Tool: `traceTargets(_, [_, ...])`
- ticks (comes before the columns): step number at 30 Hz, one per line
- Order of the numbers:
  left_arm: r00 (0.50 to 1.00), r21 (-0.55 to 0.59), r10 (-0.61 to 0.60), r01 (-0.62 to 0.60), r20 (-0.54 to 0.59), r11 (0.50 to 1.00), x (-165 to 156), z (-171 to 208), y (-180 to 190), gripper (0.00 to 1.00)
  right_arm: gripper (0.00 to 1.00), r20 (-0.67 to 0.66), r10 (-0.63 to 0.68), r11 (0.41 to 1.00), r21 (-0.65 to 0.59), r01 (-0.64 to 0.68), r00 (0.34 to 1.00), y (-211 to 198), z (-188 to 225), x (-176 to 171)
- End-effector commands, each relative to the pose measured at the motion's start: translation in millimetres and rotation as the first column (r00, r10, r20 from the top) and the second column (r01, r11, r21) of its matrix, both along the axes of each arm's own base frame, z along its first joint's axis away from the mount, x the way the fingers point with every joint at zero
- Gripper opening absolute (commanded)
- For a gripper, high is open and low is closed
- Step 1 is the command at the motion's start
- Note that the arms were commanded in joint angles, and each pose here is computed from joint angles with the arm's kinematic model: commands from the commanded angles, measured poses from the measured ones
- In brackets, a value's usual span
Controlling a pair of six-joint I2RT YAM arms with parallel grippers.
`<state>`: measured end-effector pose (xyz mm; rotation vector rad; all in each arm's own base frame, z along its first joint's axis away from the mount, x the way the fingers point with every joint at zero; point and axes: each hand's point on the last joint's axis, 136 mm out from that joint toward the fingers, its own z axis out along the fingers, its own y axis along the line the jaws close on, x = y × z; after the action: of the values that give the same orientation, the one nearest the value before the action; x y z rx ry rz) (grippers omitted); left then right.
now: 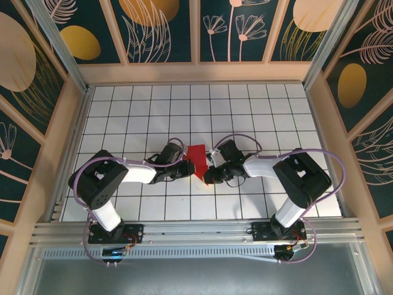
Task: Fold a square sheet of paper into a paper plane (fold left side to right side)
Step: Third fold the triangle at the center of the table.
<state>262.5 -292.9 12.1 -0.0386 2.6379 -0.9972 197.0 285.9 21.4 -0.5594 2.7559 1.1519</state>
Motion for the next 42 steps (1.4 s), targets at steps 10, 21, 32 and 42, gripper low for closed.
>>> traceTargets(10, [0.993,0.188,0.062,-0.042,-0.103,0.981,-17.6,-45.3,34.6,0.0,0.0,-0.105,-0.014,0.993,-0.119,0.001,0.994,-23.9,-27.6,-28.6])
traceTargets(21, [0.991,0.187,0.077,-0.055,-0.11,0.981,-16.6,-47.4,34.4,0.0,0.0,-0.126,-0.017,0.992,-0.123,0.002,0.992,-41.3,-12.6,-48.0])
traceTargets(32, [0.993,0.171,0.069,-0.052,-0.096,0.984,-14.2,-40.4,31.0,0.0,0.0,0.026,-0.064,0.993,0.099,0.061,0.998,-3.2,50.5,3.7])
traceTargets(42, [0.994,0.167,0.06,-0.045,-0.089,0.985,-10.4,-37.9,26.7,0.0,0.0,0.006,-0.124,0.992,0.015,0.123,0.992,9.2,13.7,20.9])
